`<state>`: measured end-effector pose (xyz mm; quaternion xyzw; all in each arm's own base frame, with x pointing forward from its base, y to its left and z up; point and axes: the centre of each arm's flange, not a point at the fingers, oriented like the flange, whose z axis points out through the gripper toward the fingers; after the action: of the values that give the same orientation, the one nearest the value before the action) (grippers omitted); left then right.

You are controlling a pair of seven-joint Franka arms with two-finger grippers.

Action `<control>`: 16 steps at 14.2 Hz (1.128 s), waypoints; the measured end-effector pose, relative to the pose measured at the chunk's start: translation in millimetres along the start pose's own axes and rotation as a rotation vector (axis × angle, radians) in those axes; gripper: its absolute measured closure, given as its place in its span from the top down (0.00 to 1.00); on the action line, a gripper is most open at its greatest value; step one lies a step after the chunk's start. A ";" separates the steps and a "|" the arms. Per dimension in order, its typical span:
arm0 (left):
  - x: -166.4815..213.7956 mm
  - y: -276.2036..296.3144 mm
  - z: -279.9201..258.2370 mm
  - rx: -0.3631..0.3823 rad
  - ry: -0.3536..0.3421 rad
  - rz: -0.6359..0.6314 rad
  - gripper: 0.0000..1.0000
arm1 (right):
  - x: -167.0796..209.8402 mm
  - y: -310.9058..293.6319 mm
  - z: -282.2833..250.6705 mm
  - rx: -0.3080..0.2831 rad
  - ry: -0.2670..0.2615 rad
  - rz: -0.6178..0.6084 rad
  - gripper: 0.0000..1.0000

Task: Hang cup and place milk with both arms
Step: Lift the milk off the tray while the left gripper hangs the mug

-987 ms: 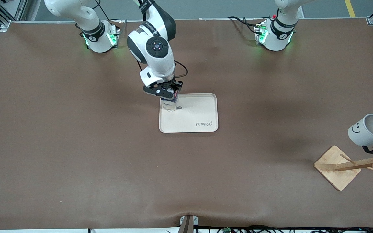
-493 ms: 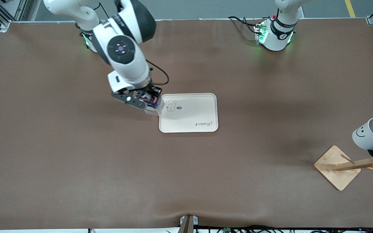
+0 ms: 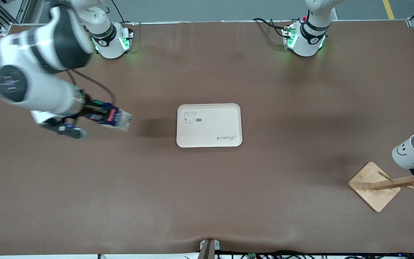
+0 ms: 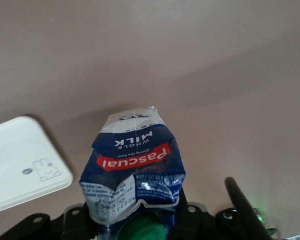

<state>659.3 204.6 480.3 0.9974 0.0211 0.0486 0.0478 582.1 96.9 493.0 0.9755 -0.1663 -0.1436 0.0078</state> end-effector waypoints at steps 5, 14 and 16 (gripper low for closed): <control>0.8 0.5 0.2 -0.006 0.004 -0.001 0.15 | 44.7 118.0 30.2 0.005 -0.067 -0.098 0.58; 7.1 16.5 -10.6 -0.010 0.027 0.025 0.99 | 41.9 165.7 124.1 0.011 0.075 -0.149 0.58; 8.1 24.9 -14.4 -0.007 0.029 0.038 1.00 | 37.7 181.7 138.2 0.018 0.077 -0.138 0.58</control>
<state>666.9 181.5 497.8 0.9967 0.0028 0.0642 0.0501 518.5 -82.6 361.5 0.9895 -0.0998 -0.1047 -0.0046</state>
